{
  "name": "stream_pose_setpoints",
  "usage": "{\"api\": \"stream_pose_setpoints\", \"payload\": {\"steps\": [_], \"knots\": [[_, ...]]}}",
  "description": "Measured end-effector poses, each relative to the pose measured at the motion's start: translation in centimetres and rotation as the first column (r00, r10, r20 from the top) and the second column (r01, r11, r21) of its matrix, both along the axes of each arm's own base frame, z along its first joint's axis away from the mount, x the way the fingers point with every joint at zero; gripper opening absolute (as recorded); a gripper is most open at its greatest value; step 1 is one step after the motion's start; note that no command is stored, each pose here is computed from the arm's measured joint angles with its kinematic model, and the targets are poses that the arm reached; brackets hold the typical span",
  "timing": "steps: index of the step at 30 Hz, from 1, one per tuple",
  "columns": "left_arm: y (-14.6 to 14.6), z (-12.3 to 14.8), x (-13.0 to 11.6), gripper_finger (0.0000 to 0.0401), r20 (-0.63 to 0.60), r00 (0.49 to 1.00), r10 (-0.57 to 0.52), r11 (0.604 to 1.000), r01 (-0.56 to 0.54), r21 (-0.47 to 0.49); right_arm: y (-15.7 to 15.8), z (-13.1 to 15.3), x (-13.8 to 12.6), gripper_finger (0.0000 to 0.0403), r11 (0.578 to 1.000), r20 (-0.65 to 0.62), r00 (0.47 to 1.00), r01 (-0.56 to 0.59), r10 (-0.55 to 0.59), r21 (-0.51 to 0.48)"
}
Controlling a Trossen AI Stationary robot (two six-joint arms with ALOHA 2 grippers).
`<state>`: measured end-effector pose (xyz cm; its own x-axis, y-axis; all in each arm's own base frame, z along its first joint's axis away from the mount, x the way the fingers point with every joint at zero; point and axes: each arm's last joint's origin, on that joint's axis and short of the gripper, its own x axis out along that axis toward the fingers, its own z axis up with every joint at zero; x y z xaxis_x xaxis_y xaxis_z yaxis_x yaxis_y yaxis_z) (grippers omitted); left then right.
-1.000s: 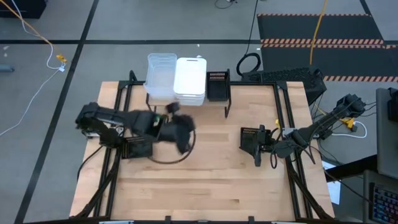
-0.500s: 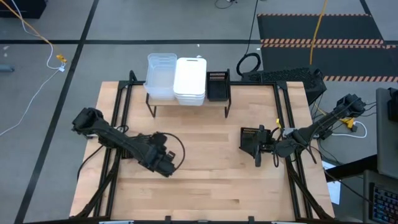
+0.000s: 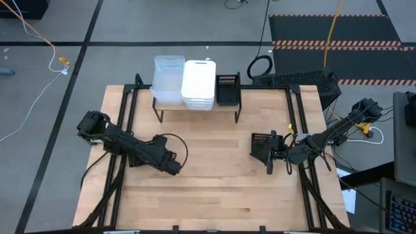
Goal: Stack baskets on shelf by color
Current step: Stack the left black bin on top of the black bin on the shelf
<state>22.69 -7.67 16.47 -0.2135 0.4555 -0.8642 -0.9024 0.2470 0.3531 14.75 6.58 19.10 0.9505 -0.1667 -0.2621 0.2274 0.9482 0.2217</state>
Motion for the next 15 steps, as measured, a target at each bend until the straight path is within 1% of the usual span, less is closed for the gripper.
{"api": "stream_pose_setpoints", "payload": {"steps": [4, 8, 12, 14, 15], "knots": [[0.5, -1.0, 0.2, 0.0088, 0.01, 1.0, -0.027, 0.998, 0.027, -0.058, 0.0, -0.1, 0.0, 0.0205, 1.0, -0.001, 1.0, 0.001, -0.001, 0.003], [0.6, -0.7, 0.4, 0.0088, -0.006, 0.999, -0.036, 0.997, 0.035, -0.076, -0.1, -0.4, -0.1, 0.0205, 1.0, -0.001, 1.0, 0.002, -0.002, 0.006], [0.6, 1.3, 0.2, 0.0088, 0.016, 0.999, -0.04, 0.996, 0.041, -0.079, -0.1, -0.4, -0.1, 0.0205, 1.0, 0.01, 1.0, 0.002, -0.002, 0.012], [0.5, 2.6, 0.1, 0.0088, 0.078, 0.996, -0.041, 0.997, 0.046, -0.064, -0.1, -0.4, -0.1, 0.0205, 1.0, 0.01, 1.0, 0.002, -0.002, 0.012], [0.5, 3.3, -0.1, 0.0088, 0.124, 0.992, -0.038, 0.998, 0.044, -0.039, -0.1, -0.4, -0.1, 0.0205, 1.0, 0.01, 1.0, 0.001, -0.002, 0.012]]}}
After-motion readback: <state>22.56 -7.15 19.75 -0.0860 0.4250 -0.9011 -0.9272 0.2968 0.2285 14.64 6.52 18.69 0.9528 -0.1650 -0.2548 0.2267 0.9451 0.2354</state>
